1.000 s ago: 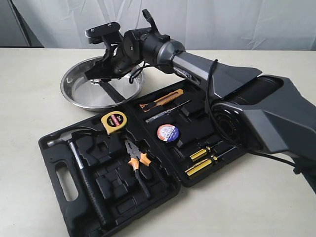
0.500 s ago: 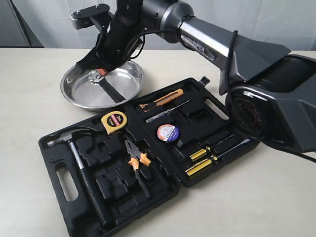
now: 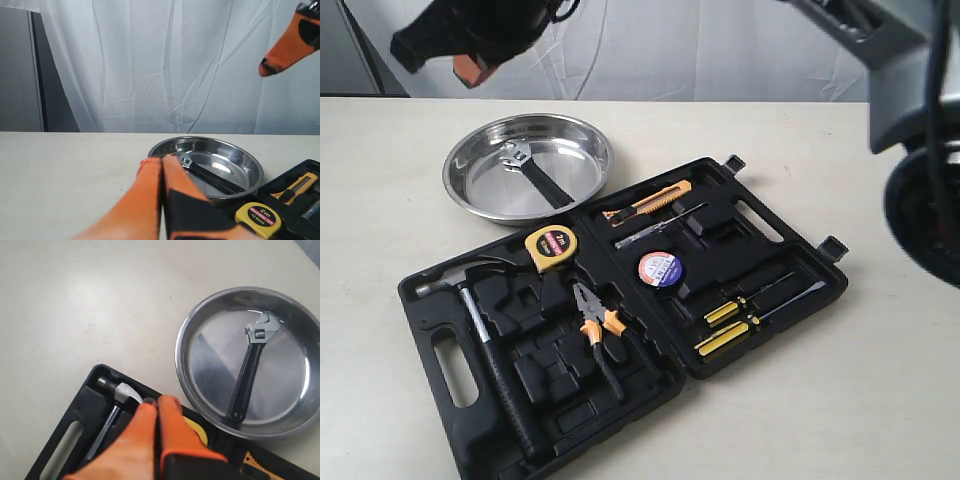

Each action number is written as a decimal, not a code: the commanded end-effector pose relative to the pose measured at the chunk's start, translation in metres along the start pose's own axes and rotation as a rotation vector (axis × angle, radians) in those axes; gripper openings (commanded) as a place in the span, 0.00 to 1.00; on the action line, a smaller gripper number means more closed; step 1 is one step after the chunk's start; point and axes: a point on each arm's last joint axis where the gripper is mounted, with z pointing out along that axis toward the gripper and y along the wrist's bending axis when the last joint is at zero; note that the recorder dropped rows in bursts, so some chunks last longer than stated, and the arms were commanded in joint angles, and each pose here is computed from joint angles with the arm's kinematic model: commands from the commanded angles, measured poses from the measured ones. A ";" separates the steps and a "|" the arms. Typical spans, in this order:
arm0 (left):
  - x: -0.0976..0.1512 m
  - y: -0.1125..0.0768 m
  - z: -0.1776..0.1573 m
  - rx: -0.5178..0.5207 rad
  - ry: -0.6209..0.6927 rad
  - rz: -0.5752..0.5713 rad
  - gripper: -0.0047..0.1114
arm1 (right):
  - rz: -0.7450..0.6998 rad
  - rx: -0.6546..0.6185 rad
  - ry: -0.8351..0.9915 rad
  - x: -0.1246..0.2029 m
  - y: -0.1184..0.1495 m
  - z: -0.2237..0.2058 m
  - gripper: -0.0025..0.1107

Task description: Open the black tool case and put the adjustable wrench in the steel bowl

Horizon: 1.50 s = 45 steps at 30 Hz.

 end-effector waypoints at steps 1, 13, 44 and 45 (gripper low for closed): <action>0.001 -0.001 0.000 0.011 -0.001 -0.003 0.04 | -0.004 0.053 0.001 0.004 0.004 -0.035 0.01; 0.001 -0.001 0.000 0.011 -0.001 -0.003 0.04 | 0.136 0.113 0.093 0.101 0.022 -0.064 0.01; 0.001 -0.001 0.000 0.011 0.001 -0.002 0.04 | 0.248 0.311 -0.442 0.190 0.035 -0.107 0.01; 0.001 -0.001 0.000 0.011 0.001 -0.002 0.04 | 0.262 0.297 -0.472 0.197 0.036 -0.108 0.01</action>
